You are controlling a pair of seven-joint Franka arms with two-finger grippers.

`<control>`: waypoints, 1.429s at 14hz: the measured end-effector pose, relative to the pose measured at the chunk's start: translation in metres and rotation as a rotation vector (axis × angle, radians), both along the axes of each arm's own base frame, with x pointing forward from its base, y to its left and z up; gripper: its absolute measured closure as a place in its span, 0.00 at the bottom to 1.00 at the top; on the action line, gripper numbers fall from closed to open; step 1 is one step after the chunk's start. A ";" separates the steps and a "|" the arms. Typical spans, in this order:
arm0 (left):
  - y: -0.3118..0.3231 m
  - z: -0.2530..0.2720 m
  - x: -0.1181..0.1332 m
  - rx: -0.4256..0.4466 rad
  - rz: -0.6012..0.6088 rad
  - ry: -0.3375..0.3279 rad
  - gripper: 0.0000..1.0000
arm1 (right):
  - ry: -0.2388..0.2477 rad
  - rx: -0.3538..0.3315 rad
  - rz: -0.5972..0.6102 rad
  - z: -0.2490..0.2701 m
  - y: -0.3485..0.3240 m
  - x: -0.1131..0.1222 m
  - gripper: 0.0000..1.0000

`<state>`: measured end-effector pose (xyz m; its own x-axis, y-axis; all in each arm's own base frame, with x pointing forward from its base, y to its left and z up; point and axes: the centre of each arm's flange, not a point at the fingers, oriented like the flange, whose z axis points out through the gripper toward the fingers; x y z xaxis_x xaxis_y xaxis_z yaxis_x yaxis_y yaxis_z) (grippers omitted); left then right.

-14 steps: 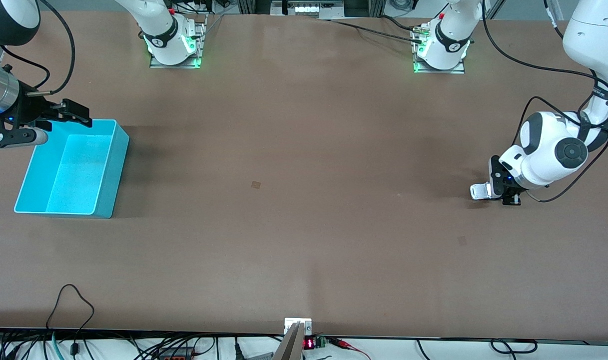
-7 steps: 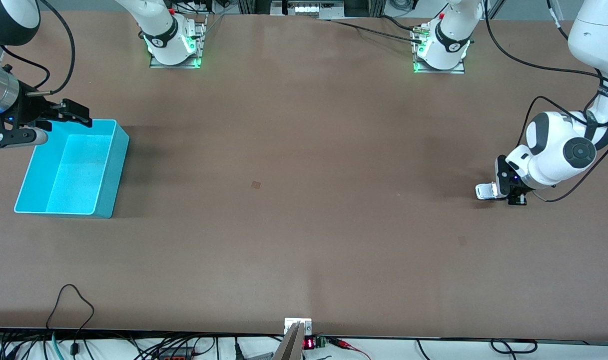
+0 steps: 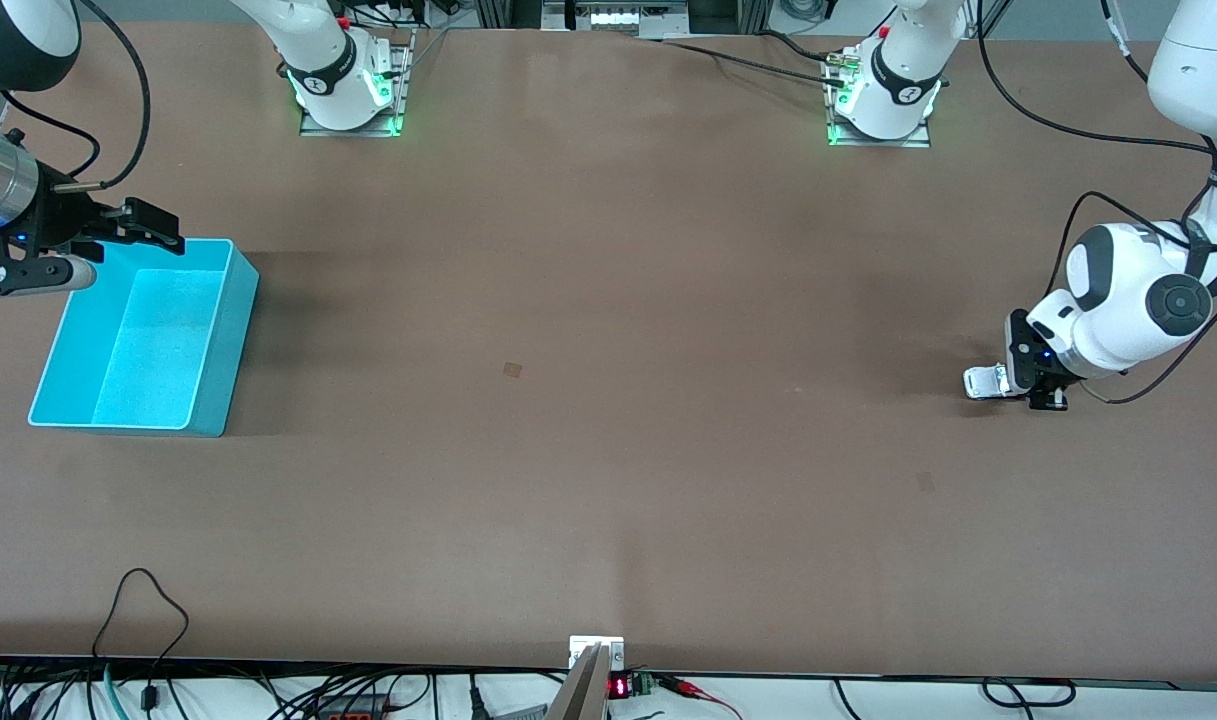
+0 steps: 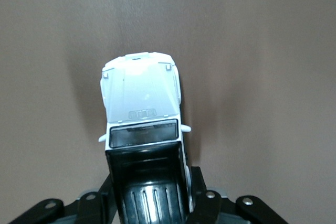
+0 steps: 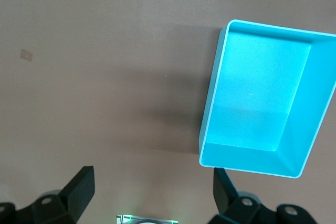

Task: Wind and store white jeep toy
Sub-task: 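Drag the jeep backward along the table with the left gripper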

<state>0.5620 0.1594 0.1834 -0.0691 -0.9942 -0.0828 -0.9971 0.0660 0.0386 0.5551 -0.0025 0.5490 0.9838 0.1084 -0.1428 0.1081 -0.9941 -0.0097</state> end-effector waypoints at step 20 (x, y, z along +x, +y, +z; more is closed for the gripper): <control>0.034 0.058 0.013 0.015 -0.003 0.070 0.00 | 0.001 0.000 0.000 0.000 0.000 0.000 0.00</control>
<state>0.5750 0.1935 0.2412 -0.0786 -0.9926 -0.0921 -0.9916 0.0684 0.1095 0.5551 -0.0025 0.5489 0.9837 0.1083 -0.1434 0.1080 -0.9941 -0.0099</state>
